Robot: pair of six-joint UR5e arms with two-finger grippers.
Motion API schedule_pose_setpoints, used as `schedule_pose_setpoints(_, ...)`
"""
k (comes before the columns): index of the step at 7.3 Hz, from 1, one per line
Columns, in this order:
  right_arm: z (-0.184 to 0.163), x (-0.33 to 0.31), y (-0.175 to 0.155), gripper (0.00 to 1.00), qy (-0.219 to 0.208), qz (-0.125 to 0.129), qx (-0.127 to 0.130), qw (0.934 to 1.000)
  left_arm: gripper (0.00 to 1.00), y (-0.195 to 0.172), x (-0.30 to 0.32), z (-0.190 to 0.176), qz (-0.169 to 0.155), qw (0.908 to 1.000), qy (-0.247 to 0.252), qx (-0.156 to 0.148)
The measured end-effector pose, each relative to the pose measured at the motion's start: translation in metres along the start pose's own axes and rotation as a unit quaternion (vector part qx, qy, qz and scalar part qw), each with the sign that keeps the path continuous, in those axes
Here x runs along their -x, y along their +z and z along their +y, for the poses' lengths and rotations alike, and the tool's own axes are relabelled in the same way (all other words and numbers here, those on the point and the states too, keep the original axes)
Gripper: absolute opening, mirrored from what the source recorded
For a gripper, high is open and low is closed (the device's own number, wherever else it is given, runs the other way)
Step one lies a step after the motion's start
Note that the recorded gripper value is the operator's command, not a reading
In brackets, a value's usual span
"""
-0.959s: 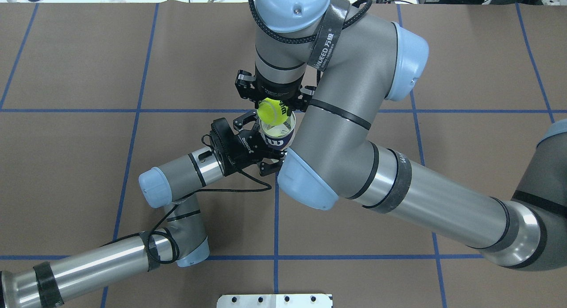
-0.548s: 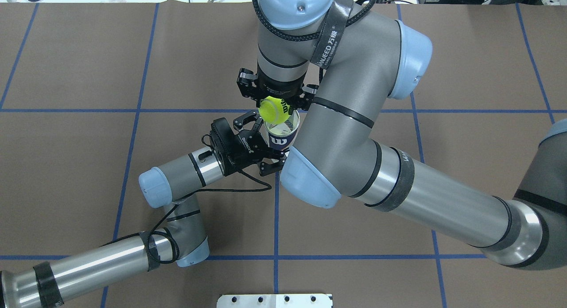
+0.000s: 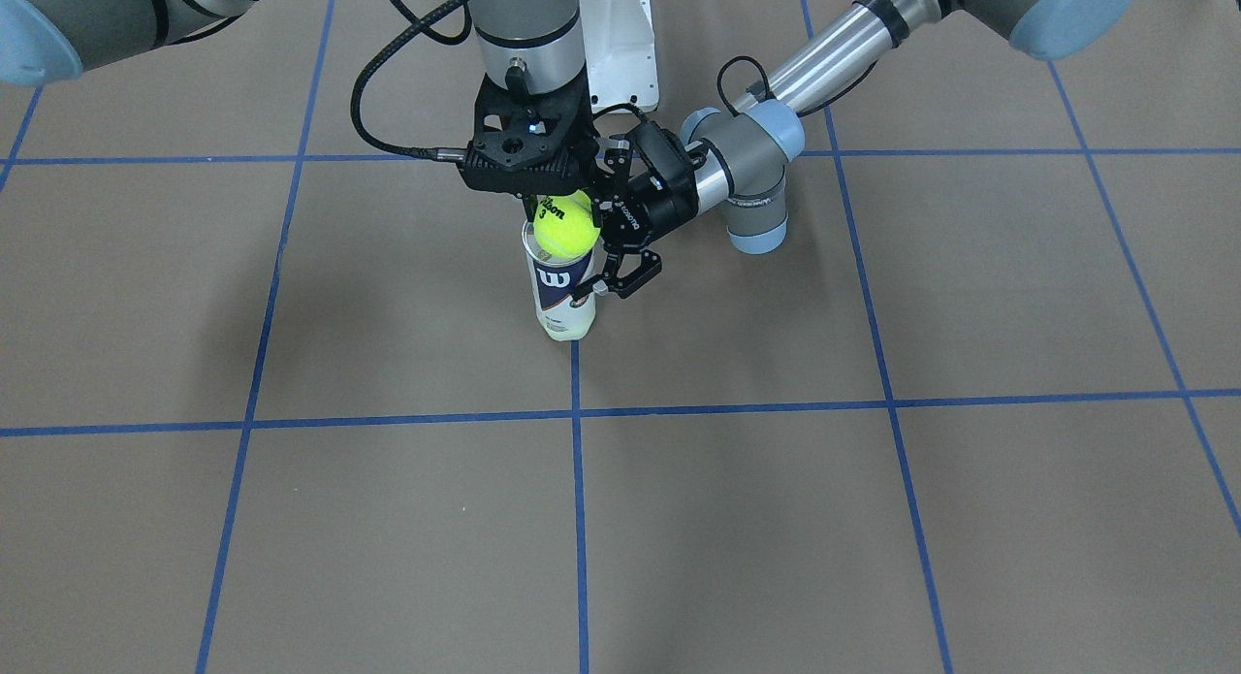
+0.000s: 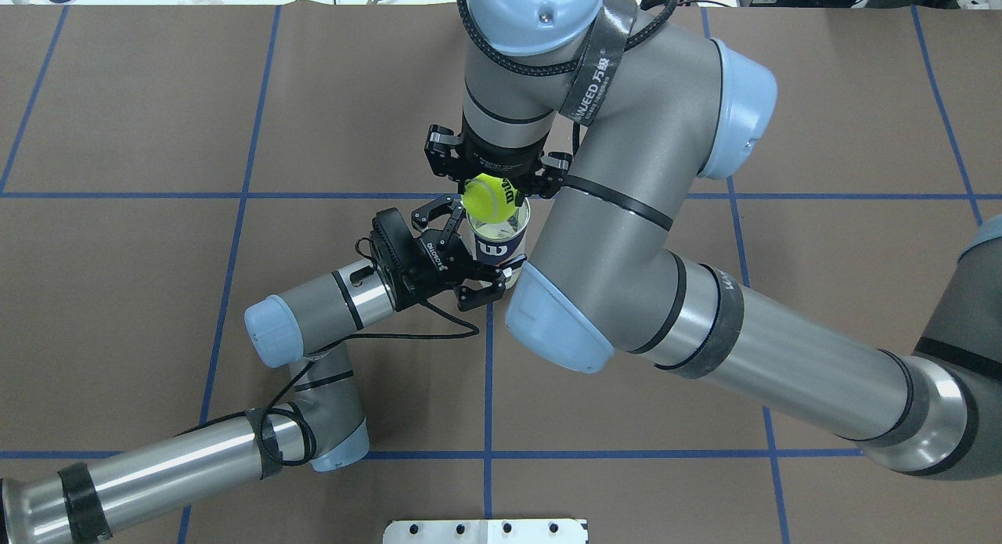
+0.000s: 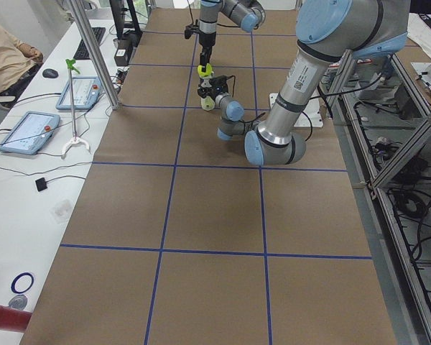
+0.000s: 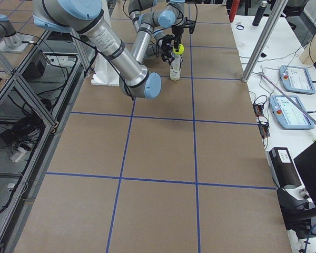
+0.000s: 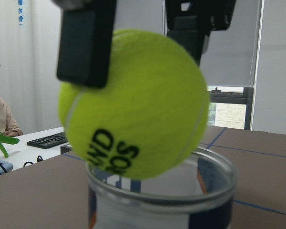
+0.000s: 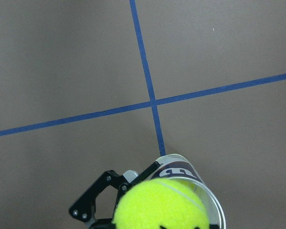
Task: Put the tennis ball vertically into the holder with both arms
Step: 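Press the second ball down into the can with the right gripper, then open the right gripper and push the ball fully into the can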
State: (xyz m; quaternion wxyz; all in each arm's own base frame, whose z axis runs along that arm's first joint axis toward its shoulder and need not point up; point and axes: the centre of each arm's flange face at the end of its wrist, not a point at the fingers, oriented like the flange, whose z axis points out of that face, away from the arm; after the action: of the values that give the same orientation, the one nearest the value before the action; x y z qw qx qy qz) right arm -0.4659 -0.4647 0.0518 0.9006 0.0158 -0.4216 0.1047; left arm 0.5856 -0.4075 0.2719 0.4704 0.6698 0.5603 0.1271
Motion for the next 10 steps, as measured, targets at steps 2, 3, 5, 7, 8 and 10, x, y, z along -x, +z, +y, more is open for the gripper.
schedule_pose_setpoints(2,0.003,-0.009,-0.006,1.0,-0.007,0.003,-0.003,1.0,0.99,0.0,0.0,0.0,0.0,1.0,0.0,0.0)
schedule_pose_setpoints(3,0.004,-0.011,-0.009,1.0,-0.009,0.003,-0.004,0.9999,0.99,0.0,0.0,0.0,0.0,1.0,0.0,0.0)
schedule_pose_setpoints(5,0.005,-0.01,-0.013,1.0,-0.011,0.001,-0.005,0.9999,0.99,0.0,0.0,0.0,0.0,1.0,0.0,0.0)
schedule_pose_setpoints(7,0.003,-0.01,-0.012,0.01,-0.018,0.002,-0.007,0.9998,0.99,0.0,0.0,0.0,0.0,1.0,0.0,0.0)
schedule_pose_setpoints(8,0.003,-0.011,-0.009,0.0,-0.026,0.006,-0.008,0.9996,0.99,0.0,0.0,0.0,0.0,1.0,0.0,0.0)
schedule_pose_setpoints(10,0.004,-0.01,-0.004,0.0,-0.034,0.01,-0.01,0.9993,0.99,0.0,0.0,0.0,0.0,1.0,0.0,0.0)
